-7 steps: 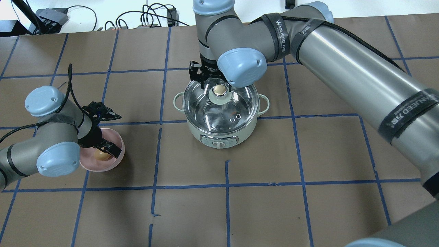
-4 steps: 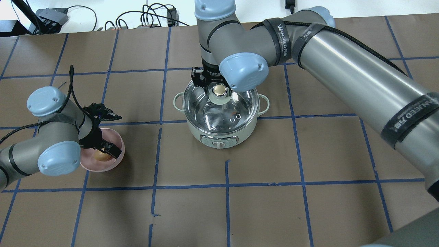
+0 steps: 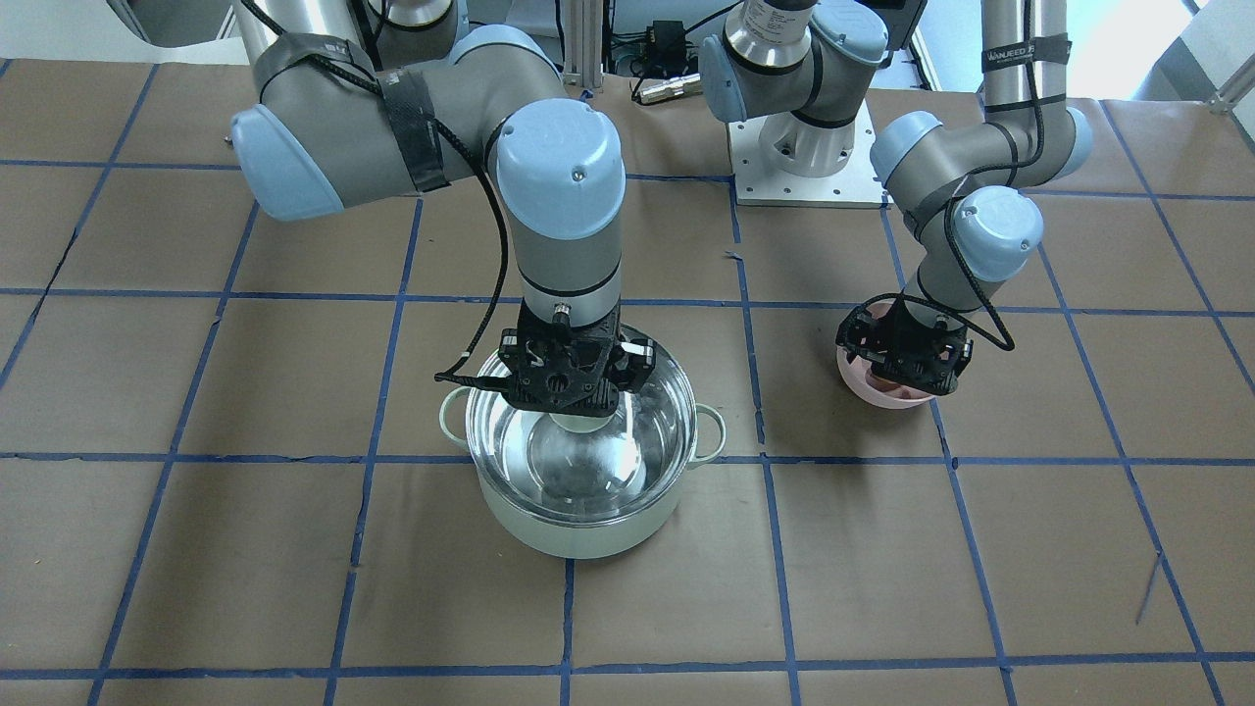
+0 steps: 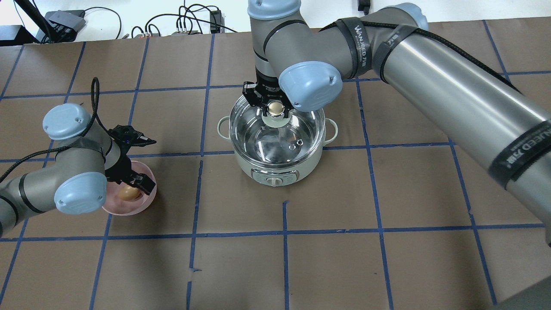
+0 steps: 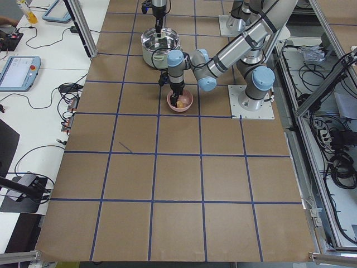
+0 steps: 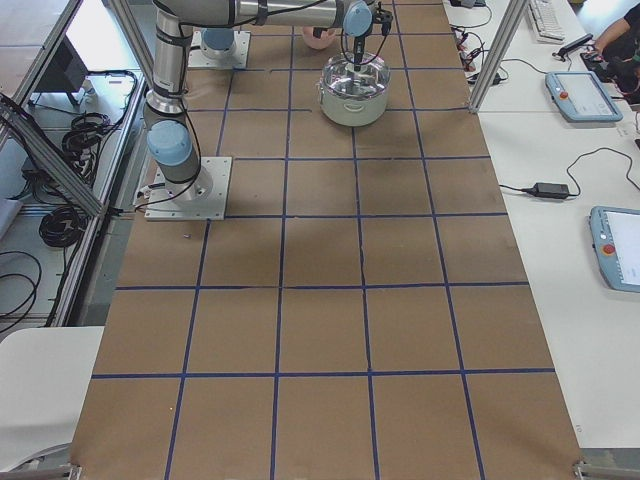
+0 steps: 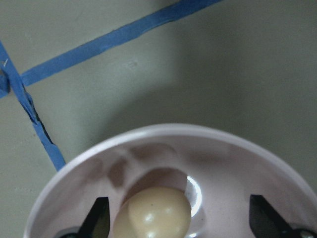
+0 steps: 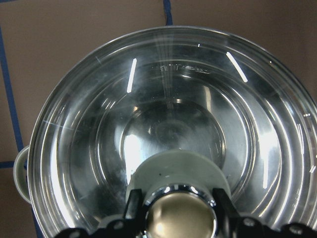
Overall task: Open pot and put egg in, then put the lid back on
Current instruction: 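Lift the glass lid off the pot with the right gripper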
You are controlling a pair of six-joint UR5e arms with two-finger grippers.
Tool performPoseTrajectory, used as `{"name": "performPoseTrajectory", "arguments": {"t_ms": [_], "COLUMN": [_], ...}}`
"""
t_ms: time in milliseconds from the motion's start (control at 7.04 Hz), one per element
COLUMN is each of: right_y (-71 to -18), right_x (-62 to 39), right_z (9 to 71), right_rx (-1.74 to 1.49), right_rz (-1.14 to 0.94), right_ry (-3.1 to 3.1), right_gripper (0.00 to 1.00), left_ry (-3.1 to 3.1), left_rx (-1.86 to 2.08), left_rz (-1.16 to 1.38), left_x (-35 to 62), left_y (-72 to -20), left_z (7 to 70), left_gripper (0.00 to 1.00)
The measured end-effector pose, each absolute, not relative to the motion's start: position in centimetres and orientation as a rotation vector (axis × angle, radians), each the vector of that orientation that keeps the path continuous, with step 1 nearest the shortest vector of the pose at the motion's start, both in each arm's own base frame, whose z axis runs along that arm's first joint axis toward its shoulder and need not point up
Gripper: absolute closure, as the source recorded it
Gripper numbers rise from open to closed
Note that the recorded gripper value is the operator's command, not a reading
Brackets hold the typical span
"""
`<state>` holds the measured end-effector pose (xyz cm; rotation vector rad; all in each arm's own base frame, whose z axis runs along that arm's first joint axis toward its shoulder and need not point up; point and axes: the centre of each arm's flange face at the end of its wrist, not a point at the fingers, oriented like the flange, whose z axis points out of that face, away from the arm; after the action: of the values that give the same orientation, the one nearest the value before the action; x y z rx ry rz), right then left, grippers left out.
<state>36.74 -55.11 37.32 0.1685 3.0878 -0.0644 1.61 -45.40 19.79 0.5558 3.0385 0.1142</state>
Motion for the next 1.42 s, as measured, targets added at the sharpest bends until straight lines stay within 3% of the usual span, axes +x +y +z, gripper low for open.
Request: {"name": "performPoseTrajectory", "arguments": {"t_ms": [568,852,1420], "right_y": [-50.4,-49.7,-48.3], "right_x": [23.6,17.5,16.2], "right_z": [50.8,52.3,52.7], "right_rx": [0.124,0.071,0.027], "right_rz": [0.048,0.087,0.048], "right_ry": [3.059,3.06,3.062], "right_gripper": [0.84,0.84,0.83], "left_ry": [3.045,3.054,3.051], "left_rx": [0.545,0.541,0.533], "left_rz": [0.121,0.132,0.162], "left_x": [1.5,1.5,2.0], "left_y": [-45.2,-45.2,-44.9], "left_z": [19.7,19.3,19.0], "left_gripper": [0.02,0.02,0.01]}}
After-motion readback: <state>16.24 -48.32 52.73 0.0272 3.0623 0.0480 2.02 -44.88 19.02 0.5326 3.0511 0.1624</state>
